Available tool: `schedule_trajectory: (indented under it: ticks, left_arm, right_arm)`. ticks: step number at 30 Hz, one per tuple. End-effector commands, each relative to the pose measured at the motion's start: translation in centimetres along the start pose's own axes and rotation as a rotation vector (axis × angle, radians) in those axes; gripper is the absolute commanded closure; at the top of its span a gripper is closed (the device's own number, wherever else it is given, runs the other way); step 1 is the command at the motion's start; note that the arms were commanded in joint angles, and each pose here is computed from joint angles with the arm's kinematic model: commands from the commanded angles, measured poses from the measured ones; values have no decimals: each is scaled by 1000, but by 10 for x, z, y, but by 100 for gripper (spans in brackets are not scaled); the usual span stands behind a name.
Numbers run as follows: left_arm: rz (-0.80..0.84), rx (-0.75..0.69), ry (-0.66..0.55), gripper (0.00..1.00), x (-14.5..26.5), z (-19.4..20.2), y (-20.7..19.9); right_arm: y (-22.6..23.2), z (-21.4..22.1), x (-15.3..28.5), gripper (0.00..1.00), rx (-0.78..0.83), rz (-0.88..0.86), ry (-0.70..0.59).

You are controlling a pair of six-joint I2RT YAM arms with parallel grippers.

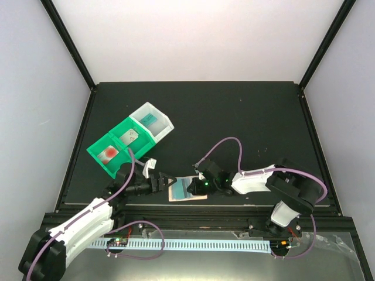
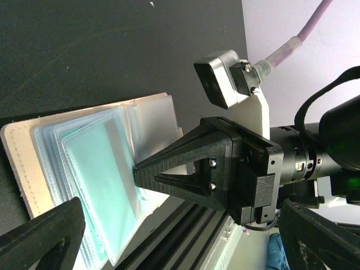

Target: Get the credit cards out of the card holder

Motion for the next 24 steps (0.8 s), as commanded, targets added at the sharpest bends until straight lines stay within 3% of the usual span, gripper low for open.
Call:
schedule_trajectory:
  ticks: [1,15,24]
  left_arm:
    - [42,-1,-36,3,-2,-8,-10]
    - [12,98,-54,1,-8,-2,-3]
    - [-38,211,8,1,-17,8,5]
  right_arm:
    - [-20,10,-8,99,-43,39,25]
    - [-19,12,-9,99,-53,16,29]
    - [-16,11,-8,99,-61,2,25]
Point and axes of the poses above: each gripper's point midway between its finger pads, its own x axis back along the fingers, its own y axis along the line the jaws close on, z = x × y, the point moved 1 cm from there along x, back along the fingers, and after that the axes turned 8 degrees about -x, right-handed, at the moved point
